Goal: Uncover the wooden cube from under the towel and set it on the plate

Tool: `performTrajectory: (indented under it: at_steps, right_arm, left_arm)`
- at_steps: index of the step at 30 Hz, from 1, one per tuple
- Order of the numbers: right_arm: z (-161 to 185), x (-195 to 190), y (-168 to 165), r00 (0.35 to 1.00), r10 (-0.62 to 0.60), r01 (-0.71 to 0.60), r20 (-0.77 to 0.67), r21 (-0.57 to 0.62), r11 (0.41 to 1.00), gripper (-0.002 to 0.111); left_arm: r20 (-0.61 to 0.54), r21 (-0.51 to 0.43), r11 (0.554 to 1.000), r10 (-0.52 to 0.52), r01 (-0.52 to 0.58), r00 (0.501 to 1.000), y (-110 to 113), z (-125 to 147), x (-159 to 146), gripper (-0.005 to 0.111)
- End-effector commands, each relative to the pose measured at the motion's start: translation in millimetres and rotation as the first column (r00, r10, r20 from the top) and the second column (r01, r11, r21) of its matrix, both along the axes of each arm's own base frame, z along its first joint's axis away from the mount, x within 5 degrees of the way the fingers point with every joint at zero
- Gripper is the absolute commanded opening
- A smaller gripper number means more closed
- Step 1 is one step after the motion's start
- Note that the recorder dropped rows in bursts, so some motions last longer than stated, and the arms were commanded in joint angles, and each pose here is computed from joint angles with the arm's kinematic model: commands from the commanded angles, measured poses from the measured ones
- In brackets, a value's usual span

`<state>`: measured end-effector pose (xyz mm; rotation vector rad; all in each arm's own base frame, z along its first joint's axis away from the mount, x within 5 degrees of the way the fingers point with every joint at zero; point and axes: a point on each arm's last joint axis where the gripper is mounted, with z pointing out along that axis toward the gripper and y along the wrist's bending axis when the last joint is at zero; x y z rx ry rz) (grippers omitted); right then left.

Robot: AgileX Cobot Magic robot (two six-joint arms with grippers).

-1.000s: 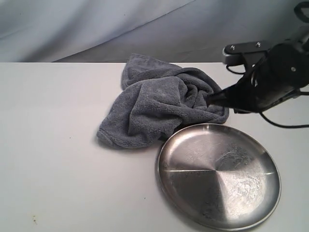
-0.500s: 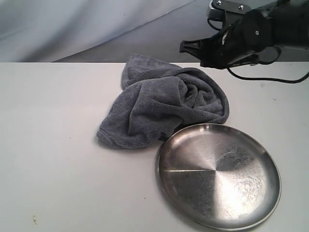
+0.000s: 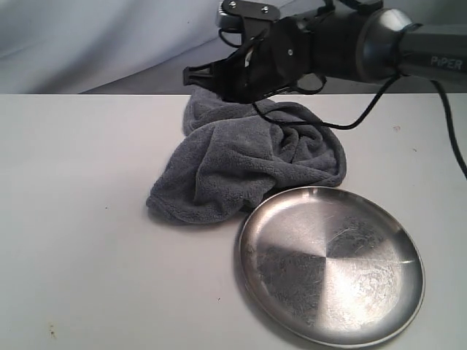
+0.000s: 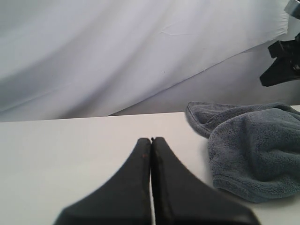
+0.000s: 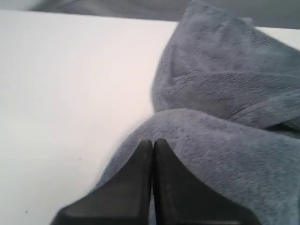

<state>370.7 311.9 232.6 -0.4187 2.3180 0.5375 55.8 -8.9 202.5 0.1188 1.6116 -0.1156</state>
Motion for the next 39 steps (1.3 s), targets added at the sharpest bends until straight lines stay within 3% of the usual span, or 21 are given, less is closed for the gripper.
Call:
performTrajectory:
  at_steps: [1, 10, 15, 21, 31, 36, 39]
  right_arm:
    - [-2, -22, 21, 0.987, 0.148, -0.152, -0.055, -0.066, 0.986, 0.0]
    - [-15, -67, 34, 0.879, 0.387, -0.444, -0.279, -0.183, 0.877, 0.0]
    - [-17, -93, 32, 0.829, 0.428, -0.521, -0.36, -0.215, 0.826, 0.0]
    - [-22, -121, 9, 0.82, 0.417, -0.527, -0.392, -0.234, 0.817, 0.0]
    - [-7, -147, -55, 0.924, 0.219, -0.338, -0.313, -0.4, 0.852, 0.0]
    - [-2, -141, -79, 0.987, 0.008, -0.088, -0.16, -0.495, 0.865, 0.0]
    - [-5, -134, -85, 0.994, -0.089, 0.048, -0.063, -0.485, 0.873, 0.0]
  left_arm:
    - [0.0, -0.004, 1.0, -0.005, 0.005, 1.0, 0, -1, 0, 0.0]
    - [0.0, -0.004, 1.0, -0.005, 0.005, 1.0, 0, -1, 0, 0.0]
    - [0.0, -0.004, 1.0, -0.005, 0.005, 1.0, 0, -1, 0, 0.0]
    - [0.0, -0.004, 1.0, -0.005, 0.005, 1.0, 0, -1, 0, 0.0]
    - [0.0, -0.004, 1.0, -0.005, 0.005, 1.0, 0, -1, 0, 0.0]
    - [0.0, -0.004, 1.0, -0.005, 0.005, 1.0, 0, -1, 0, 0.0]
    - [0.0, -0.004, 1.0, -0.005, 0.005, 1.0, 0, -1, 0, 0.0]
